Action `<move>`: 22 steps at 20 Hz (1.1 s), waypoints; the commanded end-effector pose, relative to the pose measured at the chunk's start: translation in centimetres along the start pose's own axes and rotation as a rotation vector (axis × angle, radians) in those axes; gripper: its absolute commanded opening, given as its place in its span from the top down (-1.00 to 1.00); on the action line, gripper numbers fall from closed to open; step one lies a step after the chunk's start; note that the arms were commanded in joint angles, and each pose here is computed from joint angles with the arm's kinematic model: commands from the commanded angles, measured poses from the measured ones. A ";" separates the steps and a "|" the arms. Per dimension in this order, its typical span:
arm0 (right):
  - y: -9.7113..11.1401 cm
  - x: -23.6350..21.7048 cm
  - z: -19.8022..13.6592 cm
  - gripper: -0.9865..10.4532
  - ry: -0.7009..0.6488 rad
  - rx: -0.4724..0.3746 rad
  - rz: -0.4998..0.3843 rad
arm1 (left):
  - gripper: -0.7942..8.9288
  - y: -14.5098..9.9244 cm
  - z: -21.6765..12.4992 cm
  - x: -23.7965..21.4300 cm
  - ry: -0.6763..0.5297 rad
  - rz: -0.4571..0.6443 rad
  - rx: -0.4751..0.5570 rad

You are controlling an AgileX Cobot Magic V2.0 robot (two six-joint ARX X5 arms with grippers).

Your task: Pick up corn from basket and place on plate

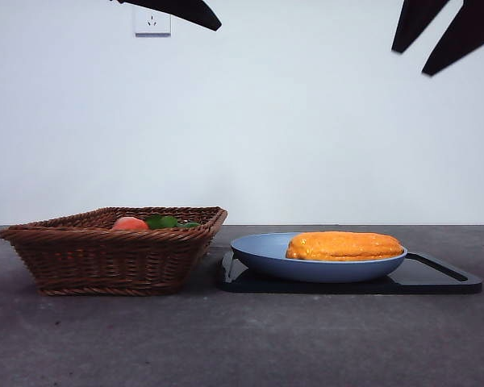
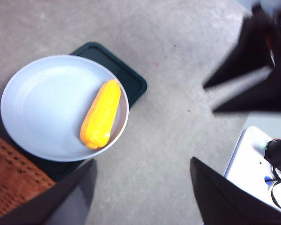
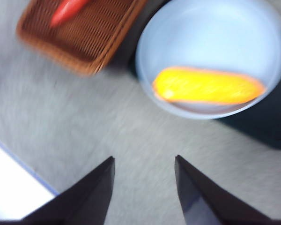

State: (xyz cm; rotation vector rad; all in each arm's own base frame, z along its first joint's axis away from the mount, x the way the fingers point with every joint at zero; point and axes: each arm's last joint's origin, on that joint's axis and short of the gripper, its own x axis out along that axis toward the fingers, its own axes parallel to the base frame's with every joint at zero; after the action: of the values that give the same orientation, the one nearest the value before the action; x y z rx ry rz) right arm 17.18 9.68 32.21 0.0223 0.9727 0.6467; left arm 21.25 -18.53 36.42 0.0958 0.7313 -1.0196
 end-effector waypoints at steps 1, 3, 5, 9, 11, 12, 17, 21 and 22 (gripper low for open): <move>0.4 0.6 -0.8 0.57 -0.022 0.009 0.008 | 0.39 -0.2 0.4 -0.3 -0.002 -0.002 0.008; 0.3 1.6 -1.7 0.72 -0.019 0.008 0.009 | 0.70 -0.2 0.2 -0.4 0.019 0.000 0.012; 0.1 2.4 -2.4 0.82 -0.003 0.013 0.010 | 0.82 -0.2 0.1 -0.4 0.032 0.001 0.010; -0.1 2.7 -2.7 0.82 0.007 0.015 0.007 | 0.82 -0.2 0.1 -0.4 0.031 0.001 0.010; -0.1 2.7 -2.7 0.82 0.004 0.016 0.006 | 0.82 -0.2 0.1 -0.4 0.028 0.001 0.011; -0.1 2.7 -2.6 0.82 0.001 0.015 0.006 | 0.82 -0.2 0.1 -0.4 0.024 0.001 0.013; -0.1 2.7 -2.6 0.82 -0.004 0.011 0.003 | 0.82 -0.2 0.2 -0.4 0.023 0.001 0.013; -0.1 2.7 -2.6 0.82 -0.004 0.010 0.004 | 0.82 -0.2 0.3 -0.4 0.011 0.002 0.025; -0.1 2.7 -2.6 0.82 -0.004 0.010 0.004 | 0.82 -0.1 0.5 -0.4 -0.015 0.007 0.032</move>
State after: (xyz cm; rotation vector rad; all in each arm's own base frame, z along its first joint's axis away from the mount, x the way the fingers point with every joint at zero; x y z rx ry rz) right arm 16.10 10.13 28.41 0.0301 0.9818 0.6423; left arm 21.23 -18.34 36.26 0.1100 0.7472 -1.0157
